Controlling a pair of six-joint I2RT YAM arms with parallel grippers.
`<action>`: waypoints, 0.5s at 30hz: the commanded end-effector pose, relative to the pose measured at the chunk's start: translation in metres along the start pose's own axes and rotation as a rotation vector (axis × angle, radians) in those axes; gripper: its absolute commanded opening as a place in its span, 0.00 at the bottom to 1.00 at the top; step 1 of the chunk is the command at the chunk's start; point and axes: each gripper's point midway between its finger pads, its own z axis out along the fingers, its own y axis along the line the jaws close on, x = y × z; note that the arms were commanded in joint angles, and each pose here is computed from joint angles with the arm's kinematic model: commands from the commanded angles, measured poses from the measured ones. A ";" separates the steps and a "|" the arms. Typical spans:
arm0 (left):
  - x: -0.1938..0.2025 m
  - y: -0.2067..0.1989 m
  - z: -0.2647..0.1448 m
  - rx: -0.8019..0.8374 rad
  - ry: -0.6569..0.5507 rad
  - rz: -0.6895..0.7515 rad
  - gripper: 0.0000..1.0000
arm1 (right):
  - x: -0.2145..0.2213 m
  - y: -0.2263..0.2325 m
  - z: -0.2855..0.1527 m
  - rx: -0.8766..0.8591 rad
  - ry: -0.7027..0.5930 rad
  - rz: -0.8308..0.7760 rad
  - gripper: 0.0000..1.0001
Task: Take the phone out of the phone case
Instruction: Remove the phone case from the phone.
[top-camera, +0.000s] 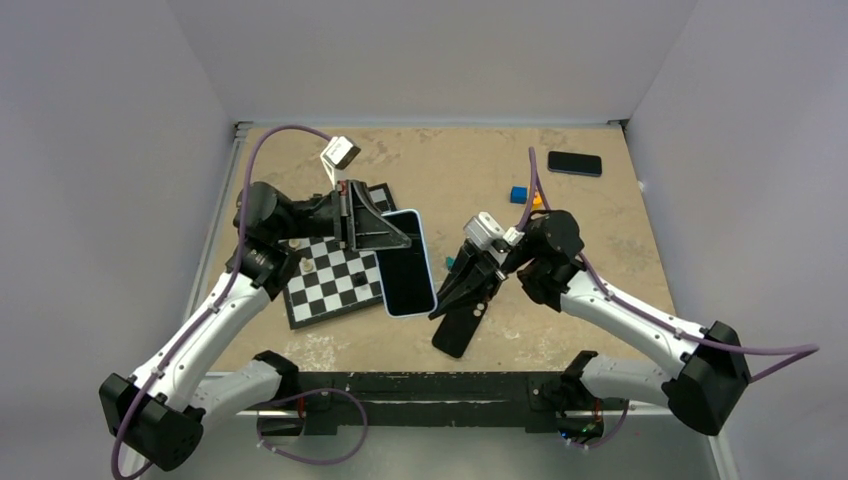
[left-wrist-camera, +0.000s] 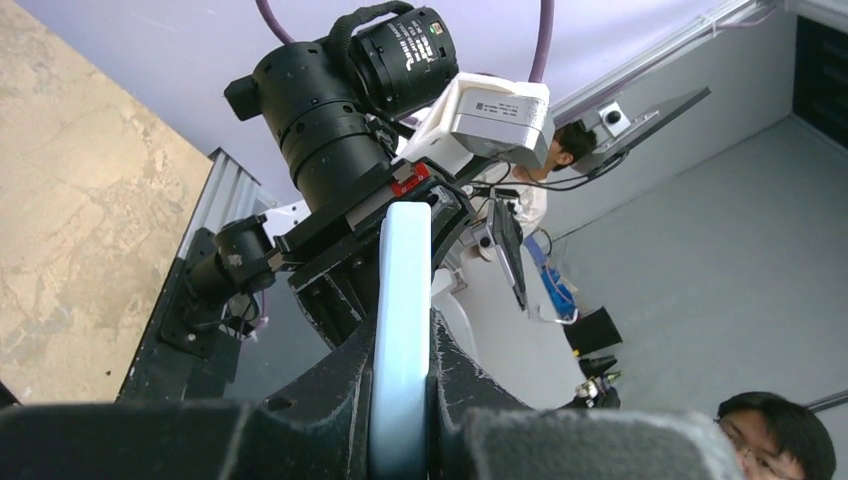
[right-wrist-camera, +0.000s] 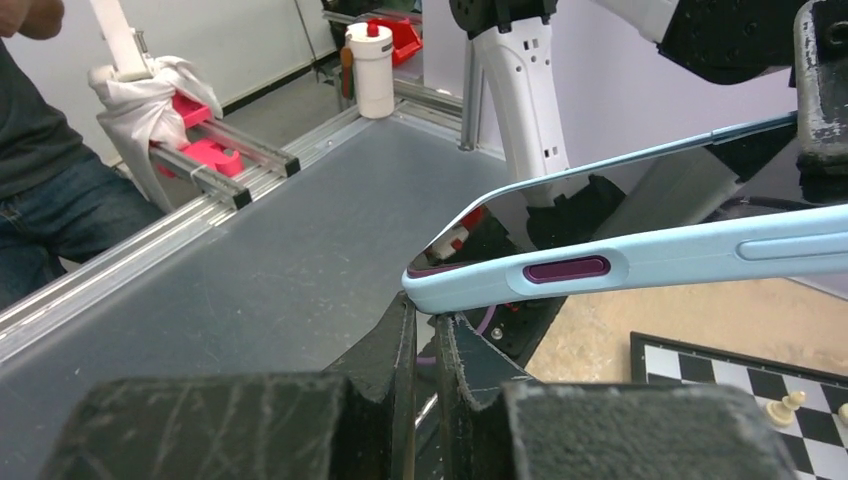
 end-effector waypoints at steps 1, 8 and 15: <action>0.005 -0.011 0.002 0.028 -0.003 -0.015 0.00 | -0.048 -0.063 -0.005 0.312 -0.138 -0.101 0.00; -0.004 -0.017 -0.005 -0.078 -0.093 0.150 0.00 | 0.006 -0.048 -0.019 0.417 -0.125 0.138 0.56; -0.011 -0.017 -0.006 -0.118 -0.109 0.212 0.00 | 0.020 -0.008 -0.025 0.420 -0.126 0.293 0.55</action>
